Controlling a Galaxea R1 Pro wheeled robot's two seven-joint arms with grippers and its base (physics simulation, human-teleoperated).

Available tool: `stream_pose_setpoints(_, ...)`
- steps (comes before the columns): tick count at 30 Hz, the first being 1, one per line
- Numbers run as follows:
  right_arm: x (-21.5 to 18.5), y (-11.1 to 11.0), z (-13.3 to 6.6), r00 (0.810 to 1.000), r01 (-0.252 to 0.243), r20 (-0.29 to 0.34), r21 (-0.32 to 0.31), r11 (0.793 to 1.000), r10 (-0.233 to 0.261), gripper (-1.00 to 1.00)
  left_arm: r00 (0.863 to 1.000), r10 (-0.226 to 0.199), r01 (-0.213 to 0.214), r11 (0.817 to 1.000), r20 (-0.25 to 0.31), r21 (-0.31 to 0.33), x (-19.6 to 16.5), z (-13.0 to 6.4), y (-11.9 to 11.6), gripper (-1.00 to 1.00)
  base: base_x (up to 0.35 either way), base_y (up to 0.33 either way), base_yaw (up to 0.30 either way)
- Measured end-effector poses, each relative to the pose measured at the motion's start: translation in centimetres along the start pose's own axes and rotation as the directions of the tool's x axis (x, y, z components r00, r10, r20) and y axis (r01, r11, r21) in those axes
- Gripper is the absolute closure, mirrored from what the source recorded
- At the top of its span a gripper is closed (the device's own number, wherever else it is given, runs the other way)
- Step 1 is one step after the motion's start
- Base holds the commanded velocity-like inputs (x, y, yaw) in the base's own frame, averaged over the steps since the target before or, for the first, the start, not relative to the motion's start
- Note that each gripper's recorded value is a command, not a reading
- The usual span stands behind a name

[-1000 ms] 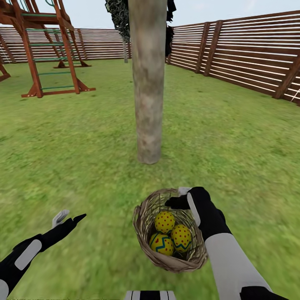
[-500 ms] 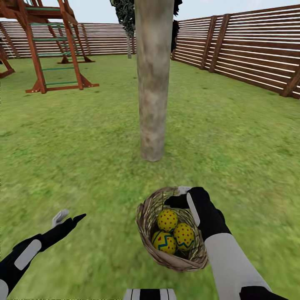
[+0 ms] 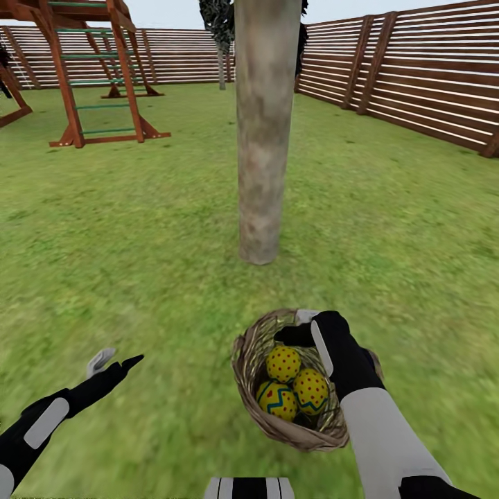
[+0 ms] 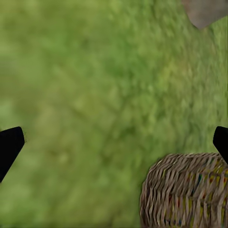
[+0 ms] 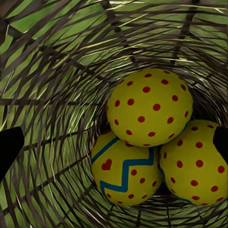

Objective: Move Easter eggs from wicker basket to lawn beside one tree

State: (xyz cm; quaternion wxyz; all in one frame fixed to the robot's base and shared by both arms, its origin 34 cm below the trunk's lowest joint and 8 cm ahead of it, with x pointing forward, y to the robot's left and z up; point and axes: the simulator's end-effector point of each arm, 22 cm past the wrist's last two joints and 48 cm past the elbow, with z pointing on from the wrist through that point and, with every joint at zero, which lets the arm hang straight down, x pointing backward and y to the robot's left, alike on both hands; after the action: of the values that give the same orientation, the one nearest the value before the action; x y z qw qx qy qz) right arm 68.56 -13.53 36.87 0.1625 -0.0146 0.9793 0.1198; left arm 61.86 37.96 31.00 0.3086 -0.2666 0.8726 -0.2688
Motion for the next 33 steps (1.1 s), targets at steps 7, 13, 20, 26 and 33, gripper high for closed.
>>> stream_pose_setpoints(7,0.4,-0.3,0.5,1.0,-0.003,-0.011,0.003,1.0,0.003,-1.0,1.0,-0.003,0.003,1.0,-0.007,-0.006,0.4,0.2,0.4,-1.0,0.0,0.0,0.075)
stream_pose_setpoints(13,1.4,-0.6,1.4,0.999,-0.011,-0.038,0.004,1.0,0.011,-1.0,1.0,-0.006,0.006,1.0,-0.014,-0.012,0.7,0.4,0.8,-1.0,0.0,0.0,0.021)
stream_pose_setpoints(20,2.1,-0.9,2.0,0.998,-0.015,-0.056,0.008,1.0,0.015,-1.0,1.0,-0.009,0.009,1.0,-0.021,-0.018,1.1,0.5,1.2,-1.0,0.0,0.0,0.001)
stream_pose_setpoints(26,2.6,-1.1,2.5,0.998,-0.017,-0.067,0.009,1.0,0.018,-1.0,1.0,-0.012,0.011,1.0,-0.028,-0.024,1.5,0.7,1.6,-1.0,0.0,0.0,0.0)
stream_pose_setpoints(33,3.0,-1.2,3.0,0.997,-0.019,-0.078,0.011,1.0,0.02,-1.0,0.999,-0.016,0.015,0.999,-0.036,-0.031,1.9,0.9,2.0,-1.0,0.0,0.0,0.0)
